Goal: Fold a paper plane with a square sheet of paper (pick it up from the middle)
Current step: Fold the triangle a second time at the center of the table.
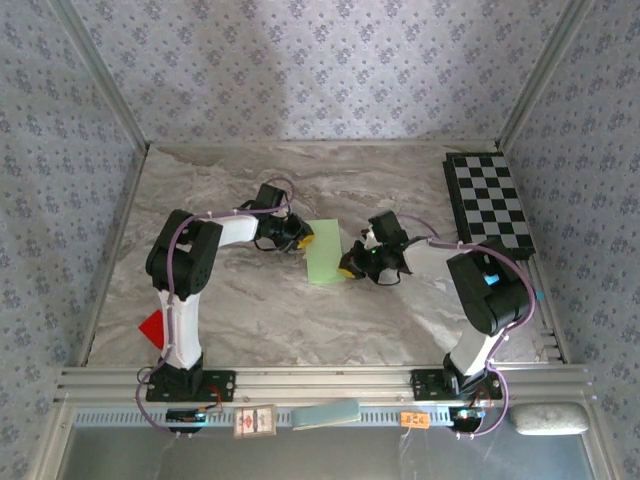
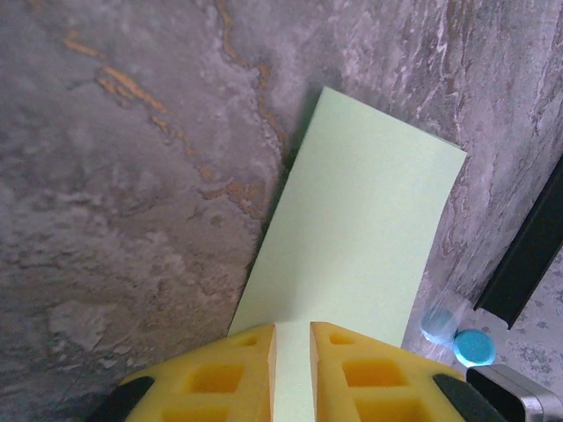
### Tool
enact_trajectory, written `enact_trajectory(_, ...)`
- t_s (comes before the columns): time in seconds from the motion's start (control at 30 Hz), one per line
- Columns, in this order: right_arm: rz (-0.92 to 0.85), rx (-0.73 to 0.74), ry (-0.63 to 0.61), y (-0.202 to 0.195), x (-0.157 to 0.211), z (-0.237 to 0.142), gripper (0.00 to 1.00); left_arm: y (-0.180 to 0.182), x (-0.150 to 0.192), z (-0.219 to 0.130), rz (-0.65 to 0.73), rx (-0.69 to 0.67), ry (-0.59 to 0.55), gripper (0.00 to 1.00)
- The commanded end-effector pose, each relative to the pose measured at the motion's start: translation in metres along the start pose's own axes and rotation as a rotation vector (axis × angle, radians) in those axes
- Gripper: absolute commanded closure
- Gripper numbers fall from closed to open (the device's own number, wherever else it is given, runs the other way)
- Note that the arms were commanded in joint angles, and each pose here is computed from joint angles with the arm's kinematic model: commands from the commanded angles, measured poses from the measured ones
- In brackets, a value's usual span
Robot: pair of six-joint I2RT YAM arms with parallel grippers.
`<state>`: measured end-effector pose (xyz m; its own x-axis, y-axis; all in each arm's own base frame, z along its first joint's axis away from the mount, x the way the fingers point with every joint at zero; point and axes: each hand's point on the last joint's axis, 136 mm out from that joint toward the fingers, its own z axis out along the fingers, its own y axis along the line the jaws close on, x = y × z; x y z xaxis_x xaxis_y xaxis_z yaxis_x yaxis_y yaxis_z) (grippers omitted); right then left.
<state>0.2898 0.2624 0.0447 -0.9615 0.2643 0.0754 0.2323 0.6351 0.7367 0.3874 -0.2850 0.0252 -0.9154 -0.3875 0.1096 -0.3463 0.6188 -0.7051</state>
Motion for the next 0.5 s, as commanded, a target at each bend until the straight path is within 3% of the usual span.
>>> enact_trajectory(0.0, 0.007, 0.035, 0.016, -0.003, 0.004, -0.008, 0.99, 0.022, 0.010, 0.007, 0.025, -0.073, 0.013, 0.80)
enact_trajectory(0.17, -0.004, 0.087, 0.065, -0.008, 0.012, -0.013, 1.00, -0.023, 0.000, -0.014, 0.163, 0.015, -0.045, 0.75)
enact_trajectory(0.47, -0.004, 0.111, 0.094, -0.006, 0.013, -0.017, 1.00, -0.011, 0.001, 0.008, 0.152, 0.016, 0.005, 0.80)
